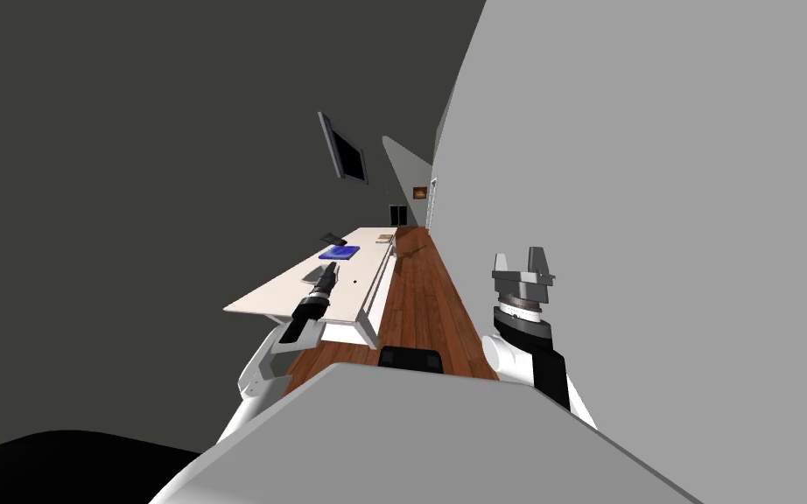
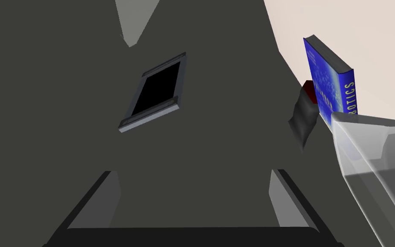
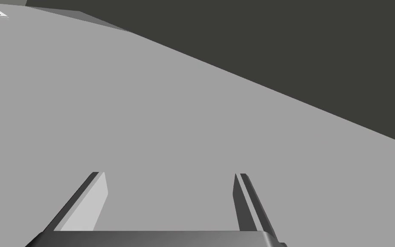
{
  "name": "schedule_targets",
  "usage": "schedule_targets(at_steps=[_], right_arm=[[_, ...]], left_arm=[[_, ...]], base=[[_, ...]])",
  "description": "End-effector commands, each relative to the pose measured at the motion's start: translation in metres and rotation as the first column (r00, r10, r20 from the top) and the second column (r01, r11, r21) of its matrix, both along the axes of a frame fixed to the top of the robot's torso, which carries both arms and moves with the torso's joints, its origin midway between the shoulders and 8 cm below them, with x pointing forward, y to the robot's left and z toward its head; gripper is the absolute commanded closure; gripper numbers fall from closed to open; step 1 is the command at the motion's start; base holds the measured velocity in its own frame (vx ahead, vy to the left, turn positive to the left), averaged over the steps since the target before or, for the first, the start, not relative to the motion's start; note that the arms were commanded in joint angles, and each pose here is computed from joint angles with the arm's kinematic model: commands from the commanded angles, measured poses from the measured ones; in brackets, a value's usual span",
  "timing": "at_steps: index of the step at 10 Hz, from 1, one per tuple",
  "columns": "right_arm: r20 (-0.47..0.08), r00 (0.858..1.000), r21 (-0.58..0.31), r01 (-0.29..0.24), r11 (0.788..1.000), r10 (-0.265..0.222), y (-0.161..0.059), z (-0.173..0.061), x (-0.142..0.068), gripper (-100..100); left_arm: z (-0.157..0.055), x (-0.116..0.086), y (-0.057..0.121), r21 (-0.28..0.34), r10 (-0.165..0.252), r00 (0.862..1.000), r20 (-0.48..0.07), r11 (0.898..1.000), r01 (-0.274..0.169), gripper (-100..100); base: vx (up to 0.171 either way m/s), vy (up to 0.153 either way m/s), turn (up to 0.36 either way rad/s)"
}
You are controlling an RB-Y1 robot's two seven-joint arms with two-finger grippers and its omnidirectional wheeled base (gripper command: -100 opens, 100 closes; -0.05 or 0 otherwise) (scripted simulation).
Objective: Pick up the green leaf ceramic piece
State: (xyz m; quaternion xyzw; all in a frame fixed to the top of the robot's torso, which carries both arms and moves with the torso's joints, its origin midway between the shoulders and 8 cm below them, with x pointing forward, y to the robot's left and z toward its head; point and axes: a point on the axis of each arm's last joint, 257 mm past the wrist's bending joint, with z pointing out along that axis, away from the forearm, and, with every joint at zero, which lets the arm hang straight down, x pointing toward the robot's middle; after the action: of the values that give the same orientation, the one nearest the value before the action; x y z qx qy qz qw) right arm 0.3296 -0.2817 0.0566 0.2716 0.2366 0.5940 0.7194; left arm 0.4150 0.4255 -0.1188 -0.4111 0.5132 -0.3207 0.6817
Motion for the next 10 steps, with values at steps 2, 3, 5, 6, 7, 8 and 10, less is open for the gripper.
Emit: schedule_targets(at_steps=[2, 3, 5, 6, 7, 8, 10], right_arm=[[0.0, 1.0, 0.0, 0.0, 1.0, 0.0, 0.0, 0.0, 0.0, 0], [0.0, 1.0, 0.0, 0.0, 1.0, 0.0, 0.0, 0.0, 0.0, 0], [0.0, 1.0, 0.0, 0.0, 1.0, 0.0, 0.0, 0.0, 0.0, 0], [0.0, 1.0, 0.0, 0.0, 1.0, 0.0, 0.0, 0.0, 0.0, 0], [0.0, 1.0, 0.0, 0.0, 1.0, 0.0, 0.0, 0.0, 0.0, 0], [0.0, 1.0, 0.0, 0.0, 1.0, 0.0, 0.0, 0.0, 0.0, 0], [0.0, 1.0, 0.0, 0.0, 1.0, 0.0, 0.0, 0.0, 0.0, 0]], left_arm=[[-0.021, -0.002, 0.016, 0.027, 0.047, 0.996, -0.075, 0.999, -0.045, -100], [-0.035, -0.004, 0.029, 0.048, 0.078, 0.989, -0.124, 0.996, -0.072, -100], [-0.049, -0.007, 0.042, 0.073, 0.109, 0.979, -0.172, 0.993, -0.098, -100], [-0.063, -0.011, 0.055, 0.1, 0.141, 0.965, -0.22, 0.988, -0.122, -100], [-0.076, -0.016, 0.068, 0.129, 0.173, 0.948, -0.267, 0.981, -0.142, -100], [-0.089, -0.022, 0.08, 0.159, 0.204, 0.928, -0.312, 0.974, -0.16, -100], [-0.114, -0.035, 0.105, 0.219, 0.263, 0.879, -0.397, 0.958, -0.188, -100]], base=[[0.103, -0.106, 0.012], [0.092, -0.102, 0.003], [0.108, -0.106, 0.015], [0.113, -0.066, 0.003], [0.111, -0.091, 0.015], [0.139, -0.123, 0.018], [0.154, -0.116, 0.017]])
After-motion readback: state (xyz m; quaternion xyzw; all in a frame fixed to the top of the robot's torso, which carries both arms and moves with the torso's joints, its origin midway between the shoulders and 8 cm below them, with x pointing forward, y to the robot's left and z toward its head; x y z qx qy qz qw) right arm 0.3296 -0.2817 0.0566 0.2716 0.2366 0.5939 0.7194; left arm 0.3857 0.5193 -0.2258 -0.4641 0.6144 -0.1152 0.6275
